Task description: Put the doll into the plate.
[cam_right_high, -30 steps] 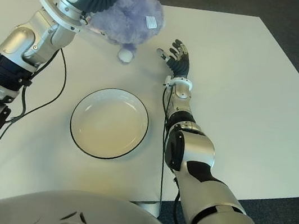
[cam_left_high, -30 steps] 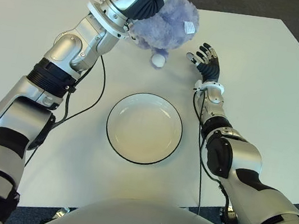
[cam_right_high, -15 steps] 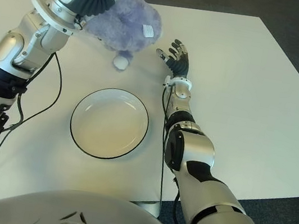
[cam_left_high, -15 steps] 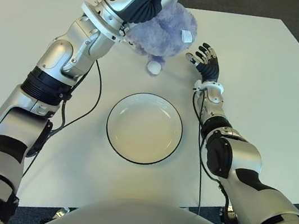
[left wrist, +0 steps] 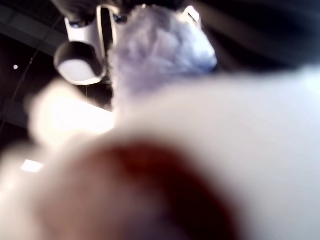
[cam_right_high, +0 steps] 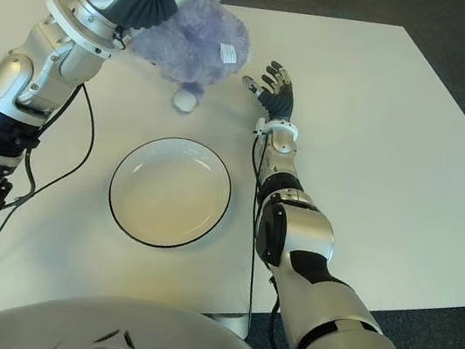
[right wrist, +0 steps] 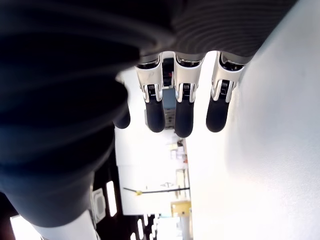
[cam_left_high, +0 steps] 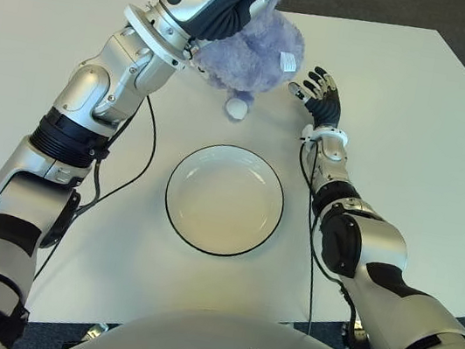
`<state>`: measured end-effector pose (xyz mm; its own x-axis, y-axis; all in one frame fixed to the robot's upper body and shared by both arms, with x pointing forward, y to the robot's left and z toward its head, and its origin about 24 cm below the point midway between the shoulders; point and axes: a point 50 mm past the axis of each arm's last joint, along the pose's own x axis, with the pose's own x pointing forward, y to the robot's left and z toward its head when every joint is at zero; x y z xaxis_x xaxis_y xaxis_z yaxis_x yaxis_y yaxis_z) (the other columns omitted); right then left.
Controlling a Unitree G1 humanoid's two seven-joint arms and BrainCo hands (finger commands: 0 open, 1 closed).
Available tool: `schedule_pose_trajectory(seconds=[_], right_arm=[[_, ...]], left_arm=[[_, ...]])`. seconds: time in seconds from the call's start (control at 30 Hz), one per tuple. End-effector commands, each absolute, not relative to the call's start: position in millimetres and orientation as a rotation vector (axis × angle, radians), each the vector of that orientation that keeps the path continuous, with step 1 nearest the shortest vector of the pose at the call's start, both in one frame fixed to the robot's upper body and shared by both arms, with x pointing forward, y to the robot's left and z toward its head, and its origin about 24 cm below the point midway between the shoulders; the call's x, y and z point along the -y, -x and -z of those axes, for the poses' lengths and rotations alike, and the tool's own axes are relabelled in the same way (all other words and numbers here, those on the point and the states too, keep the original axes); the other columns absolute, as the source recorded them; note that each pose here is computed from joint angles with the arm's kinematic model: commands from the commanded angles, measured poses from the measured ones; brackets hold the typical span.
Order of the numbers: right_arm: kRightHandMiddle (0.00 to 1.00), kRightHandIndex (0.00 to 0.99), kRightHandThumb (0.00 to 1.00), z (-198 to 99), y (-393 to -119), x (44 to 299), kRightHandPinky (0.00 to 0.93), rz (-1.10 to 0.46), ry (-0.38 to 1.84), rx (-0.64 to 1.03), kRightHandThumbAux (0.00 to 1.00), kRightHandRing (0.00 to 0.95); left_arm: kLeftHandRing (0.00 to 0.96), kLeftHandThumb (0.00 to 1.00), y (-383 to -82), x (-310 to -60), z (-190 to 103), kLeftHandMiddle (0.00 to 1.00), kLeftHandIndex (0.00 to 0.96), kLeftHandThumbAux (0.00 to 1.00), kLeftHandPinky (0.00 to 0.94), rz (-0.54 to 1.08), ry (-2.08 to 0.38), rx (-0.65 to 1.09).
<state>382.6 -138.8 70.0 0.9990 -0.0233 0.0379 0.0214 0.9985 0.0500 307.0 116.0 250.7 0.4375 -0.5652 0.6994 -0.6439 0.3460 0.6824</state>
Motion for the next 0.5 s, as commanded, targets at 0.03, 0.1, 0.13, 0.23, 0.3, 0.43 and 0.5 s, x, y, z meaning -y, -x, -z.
schedule_pose_trajectory(seconds=[0.03, 0.1, 0.13, 0.23, 0.3, 0.43, 0.5], right_arm=[[0.148, 0.133, 0.094, -58.8, -378.5, 136.6, 0.183, 0.024, -0.067, -0.01, 0.823, 0.155], [0.146, 0.131, 0.095, -59.0, -378.5, 136.5, 0.18, 0.022, -0.066, -0.008, 0.819, 0.152], [0.147, 0.131, 0.096, -59.1, -378.5, 136.5, 0.179, 0.022, -0.066, -0.006, 0.82, 0.152], [0.152, 0.133, 0.101, -59.4, -378.2, 136.2, 0.182, 0.019, -0.061, -0.001, 0.822, 0.155], [0.161, 0.137, 0.102, -59.5, -378.2, 136.3, 0.183, 0.018, -0.058, 0.002, 0.824, 0.164], [0.166, 0.139, 0.09, -59.7, -378.0, 136.8, 0.169, 0.014, -0.047, 0.007, 0.827, 0.167], [0.171, 0.141, 0.078, -59.7, -378.1, 137.1, 0.171, 0.012, -0.041, 0.005, 0.83, 0.17]], left_arm=[[0.855, 0.721, -299.5, -119.3, -248.2, 0.847, 0.442, 0.7, 0.865, -0.008, -1.342, 1.208], [0.859, 0.719, -298.3, -119.3, -248.8, 0.85, 0.442, 0.701, 0.862, 0.043, -1.356, 1.18], [0.861, 0.717, -298.1, -119.1, -248.8, 0.851, 0.441, 0.701, 0.862, 0.072, -1.362, 1.163], [0.864, 0.717, -291.8, -116.9, -259.3, 0.853, 0.441, 0.701, 0.861, 0.122, -1.376, 1.191], [0.866, 0.715, -286.1, -115.0, -269.8, 0.848, 0.441, 0.702, 0.855, 0.128, -1.394, 1.23], [0.862, 0.714, -288.1, -116.1, -264.9, 0.843, 0.44, 0.702, 0.836, 0.169, -1.415, 1.19], [0.857, 0.712, -286.6, -116.4, -266.9, 0.838, 0.44, 0.703, 0.831, 0.162, -1.413, 1.194]])
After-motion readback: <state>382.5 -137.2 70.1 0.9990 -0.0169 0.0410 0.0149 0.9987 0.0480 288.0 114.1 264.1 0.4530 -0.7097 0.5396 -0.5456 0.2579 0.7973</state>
